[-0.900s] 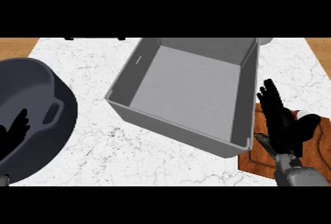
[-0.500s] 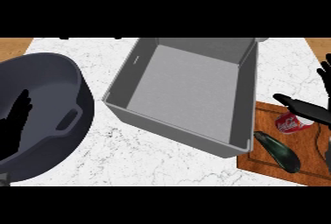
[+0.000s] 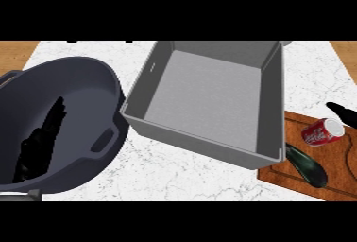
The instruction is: Pick the can from the cutting board and place it in the cardboard box
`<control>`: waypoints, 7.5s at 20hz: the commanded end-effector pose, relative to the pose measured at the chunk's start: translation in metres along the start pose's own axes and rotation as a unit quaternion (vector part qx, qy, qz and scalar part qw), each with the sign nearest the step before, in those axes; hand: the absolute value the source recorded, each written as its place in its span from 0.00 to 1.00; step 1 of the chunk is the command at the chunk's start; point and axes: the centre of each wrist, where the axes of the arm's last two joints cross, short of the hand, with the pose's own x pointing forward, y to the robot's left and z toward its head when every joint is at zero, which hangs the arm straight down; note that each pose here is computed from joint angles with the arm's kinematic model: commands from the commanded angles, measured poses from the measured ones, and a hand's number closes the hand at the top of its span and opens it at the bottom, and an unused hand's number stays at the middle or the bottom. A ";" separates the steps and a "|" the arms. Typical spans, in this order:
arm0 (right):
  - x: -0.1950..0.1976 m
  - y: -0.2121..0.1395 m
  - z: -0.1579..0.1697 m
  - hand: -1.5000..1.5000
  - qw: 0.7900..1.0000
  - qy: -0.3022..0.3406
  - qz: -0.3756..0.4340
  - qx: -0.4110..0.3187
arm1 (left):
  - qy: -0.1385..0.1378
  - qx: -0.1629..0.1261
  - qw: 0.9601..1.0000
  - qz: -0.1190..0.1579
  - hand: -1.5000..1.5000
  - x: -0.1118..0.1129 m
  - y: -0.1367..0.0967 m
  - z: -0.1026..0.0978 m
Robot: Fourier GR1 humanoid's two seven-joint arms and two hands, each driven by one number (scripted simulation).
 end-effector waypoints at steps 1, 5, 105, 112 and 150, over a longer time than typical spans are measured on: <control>0.006 -0.038 -0.020 0.00 0.993 0.016 0.107 0.051 | 0.004 -0.018 1.000 0.015 0.50 0.005 -0.015 0.011; 0.012 -0.062 -0.025 0.00 0.960 0.053 0.241 0.133 | 0.010 -0.018 1.000 0.008 0.50 -0.001 -0.007 0.011; 0.081 0.050 -0.122 1.00 0.788 -0.358 0.123 0.486 | -0.011 -0.037 0.999 0.009 0.50 0.010 -0.030 -0.007; 0.128 0.105 -0.124 1.00 0.746 -0.369 0.041 0.552 | 0.002 -0.026 1.000 0.017 0.50 0.005 -0.041 -0.009; 0.157 0.313 0.027 0.00 0.763 -0.228 0.025 0.604 | 0.000 -0.030 1.000 0.008 0.50 0.000 -0.020 -0.005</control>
